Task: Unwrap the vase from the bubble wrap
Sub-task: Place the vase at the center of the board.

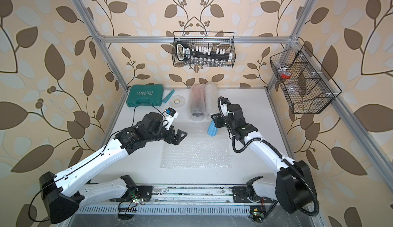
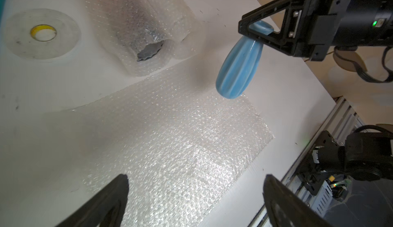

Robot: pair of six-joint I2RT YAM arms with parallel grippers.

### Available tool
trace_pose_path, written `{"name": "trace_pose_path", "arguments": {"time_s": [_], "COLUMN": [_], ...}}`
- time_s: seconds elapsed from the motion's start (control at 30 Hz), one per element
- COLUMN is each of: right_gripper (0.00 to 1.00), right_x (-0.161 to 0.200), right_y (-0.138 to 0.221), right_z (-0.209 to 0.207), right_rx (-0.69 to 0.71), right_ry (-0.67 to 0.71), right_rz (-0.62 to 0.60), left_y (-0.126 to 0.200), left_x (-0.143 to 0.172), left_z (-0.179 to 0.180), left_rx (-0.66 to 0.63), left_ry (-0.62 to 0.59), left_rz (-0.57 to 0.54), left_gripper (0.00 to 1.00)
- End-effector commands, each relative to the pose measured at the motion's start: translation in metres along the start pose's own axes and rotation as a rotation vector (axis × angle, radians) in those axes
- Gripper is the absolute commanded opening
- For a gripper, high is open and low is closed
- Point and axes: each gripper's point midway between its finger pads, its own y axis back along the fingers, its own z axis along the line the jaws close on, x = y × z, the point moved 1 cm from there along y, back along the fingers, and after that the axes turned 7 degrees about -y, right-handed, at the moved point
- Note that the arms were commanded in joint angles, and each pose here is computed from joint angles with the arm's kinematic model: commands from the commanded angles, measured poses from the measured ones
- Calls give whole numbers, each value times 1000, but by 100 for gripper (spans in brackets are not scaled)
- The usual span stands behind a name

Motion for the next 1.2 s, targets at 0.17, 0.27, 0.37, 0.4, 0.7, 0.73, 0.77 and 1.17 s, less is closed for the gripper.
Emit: {"name": "trace_pose_path", "arguments": {"time_s": [0.17, 0.27, 0.37, 0.4, 0.7, 0.73, 0.77, 1.17], "right_gripper": [15, 15, 15, 15, 15, 15, 14, 13], "right_x": [-62, -73, -83, -86, -117, -119, -121, -143], "right_y": [9, 5, -2, -4, -20, -24, -26, -56], "right_z": [-31, -44, -57, -62, -108, -113, -117, -161], "right_rx": [138, 179, 216, 231, 343, 350, 358, 429], "right_ry": [78, 99, 105, 111, 107, 107, 104, 72], "right_rz": [-185, -212, -221, -225, -298, -303, -312, -386], "left_y": [27, 27, 23, 21, 19, 19, 20, 17], "left_x": [16, 19, 24, 26, 28, 28, 28, 29], "left_z": [30, 29, 29, 27, 27, 27, 27, 30], "left_rx": [-160, -153, -148, -134, -117, -117, -116, -117], "left_ry": [-24, -70, -76, -77, -90, -90, -88, -81], "left_rz": [11, 20, 43, 55, 67, 65, 64, 74], "left_gripper": [99, 99, 99, 99, 99, 99, 99, 99]}}
